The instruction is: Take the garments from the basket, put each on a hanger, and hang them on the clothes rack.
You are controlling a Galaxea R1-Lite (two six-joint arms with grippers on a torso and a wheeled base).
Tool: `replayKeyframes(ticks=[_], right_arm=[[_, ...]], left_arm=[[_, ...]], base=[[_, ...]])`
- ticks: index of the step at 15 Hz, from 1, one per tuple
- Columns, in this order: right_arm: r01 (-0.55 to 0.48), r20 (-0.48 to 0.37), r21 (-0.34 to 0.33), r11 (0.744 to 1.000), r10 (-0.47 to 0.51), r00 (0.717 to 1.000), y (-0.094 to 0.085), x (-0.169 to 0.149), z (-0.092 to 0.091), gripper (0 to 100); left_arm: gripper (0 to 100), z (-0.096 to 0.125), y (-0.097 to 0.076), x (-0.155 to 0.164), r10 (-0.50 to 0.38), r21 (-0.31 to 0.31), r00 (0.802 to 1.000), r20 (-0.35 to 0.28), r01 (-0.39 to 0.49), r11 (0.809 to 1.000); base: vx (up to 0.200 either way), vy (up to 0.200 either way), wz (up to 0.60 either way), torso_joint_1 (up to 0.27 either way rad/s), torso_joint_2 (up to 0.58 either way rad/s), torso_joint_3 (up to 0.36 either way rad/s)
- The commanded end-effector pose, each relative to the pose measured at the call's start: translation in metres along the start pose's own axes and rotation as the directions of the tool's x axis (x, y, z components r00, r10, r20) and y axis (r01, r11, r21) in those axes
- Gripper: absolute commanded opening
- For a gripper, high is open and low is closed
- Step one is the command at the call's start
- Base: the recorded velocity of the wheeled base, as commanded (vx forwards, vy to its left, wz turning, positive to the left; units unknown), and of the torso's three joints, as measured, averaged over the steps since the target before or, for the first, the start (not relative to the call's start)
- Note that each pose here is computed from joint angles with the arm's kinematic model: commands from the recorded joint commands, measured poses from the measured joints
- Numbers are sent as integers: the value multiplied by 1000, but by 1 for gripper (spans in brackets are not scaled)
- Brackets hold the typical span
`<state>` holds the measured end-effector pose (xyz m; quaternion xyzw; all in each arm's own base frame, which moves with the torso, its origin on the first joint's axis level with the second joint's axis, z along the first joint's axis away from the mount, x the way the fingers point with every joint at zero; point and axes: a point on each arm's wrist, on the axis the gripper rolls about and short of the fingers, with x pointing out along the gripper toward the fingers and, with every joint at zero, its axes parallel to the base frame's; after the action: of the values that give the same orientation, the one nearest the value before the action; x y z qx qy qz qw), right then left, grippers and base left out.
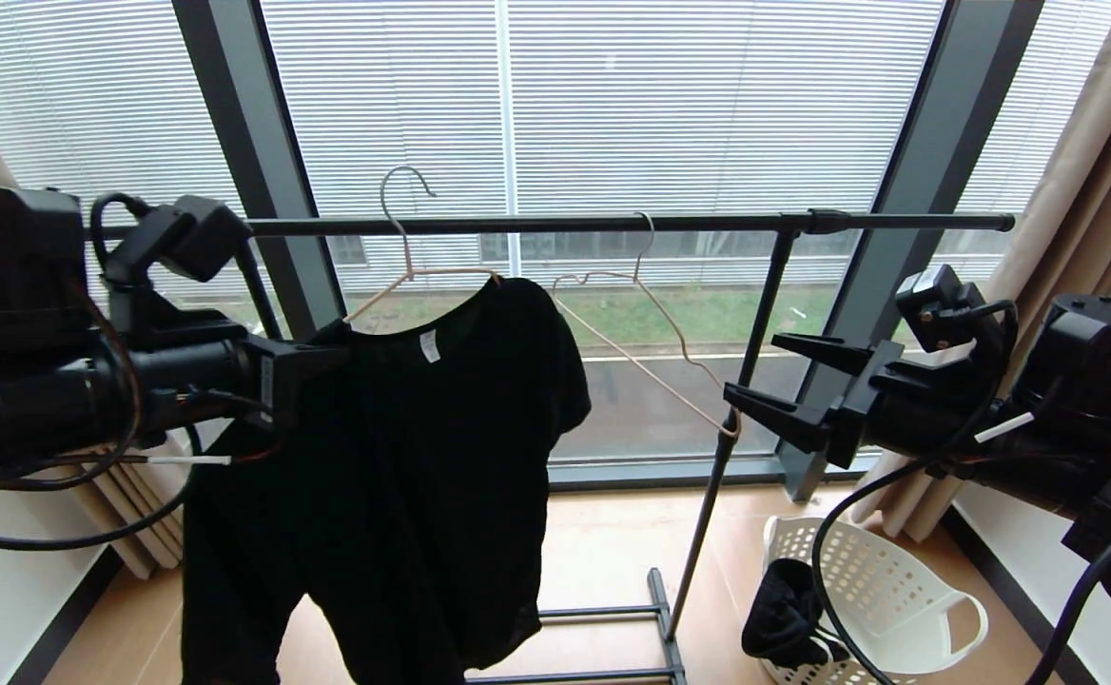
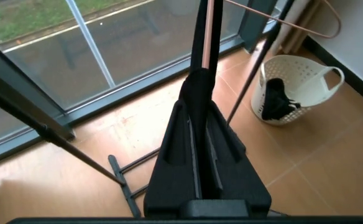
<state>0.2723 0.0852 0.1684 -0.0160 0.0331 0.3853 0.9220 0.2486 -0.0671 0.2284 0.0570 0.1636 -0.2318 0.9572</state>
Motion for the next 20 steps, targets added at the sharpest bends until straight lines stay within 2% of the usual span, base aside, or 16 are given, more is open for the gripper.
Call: replayKeyframes(ticks=[1, 2, 4, 7, 8, 11, 12, 20], right_arm=[[-4, 6, -4, 1000, 4, 1000, 1, 1, 2, 100], [-4, 6, -4, 1000, 4, 1000, 1, 1, 2, 100], [-4, 10, -7, 1000, 4, 1000, 0, 2, 3, 100], [-3, 3, -3, 1000, 3, 1000, -1, 3, 1, 100], [-3, -1, 0, 1000, 3, 1000, -1, 4, 0, 100], [-2, -2, 0, 1000, 2, 1000, -1, 4, -1, 100], [0, -2, 0, 1000, 0, 1000, -2, 4, -1, 100], [0, -9, 3, 1000, 0, 1000, -1, 4, -3, 100]], left_arm=[[0, -9, -6, 53, 39, -6, 998, -51, -39, 999], [0, -12, -3, 73, 74, -20, 996, -43, -75, 997], [0, -13, 1, 94, 85, -61, 996, -17, -86, 994], [0, -19, 7, 108, 101, -76, 994, -36, -104, 992], [0, -20, 11, 112, 109, -94, 994, -22, -111, 989], [0, -22, 19, 125, 136, -100, 988, 74, -128, 987], [0, -21, 20, 125, 138, -103, 987, 84, -130, 986], [0, -21, 29, 146, 150, -131, 983, 102, -136, 982]], base=[[0, 0, 0, 0, 0, 0], [0, 0, 0, 0, 0, 0], [0, 0, 0, 0, 0, 0], [0, 0, 0, 0, 0, 0], [0, 0, 0, 0, 0, 0], [0, 0, 0, 0, 0, 0], [0, 0, 0, 0, 0, 0], [0, 0, 0, 0, 0, 0]])
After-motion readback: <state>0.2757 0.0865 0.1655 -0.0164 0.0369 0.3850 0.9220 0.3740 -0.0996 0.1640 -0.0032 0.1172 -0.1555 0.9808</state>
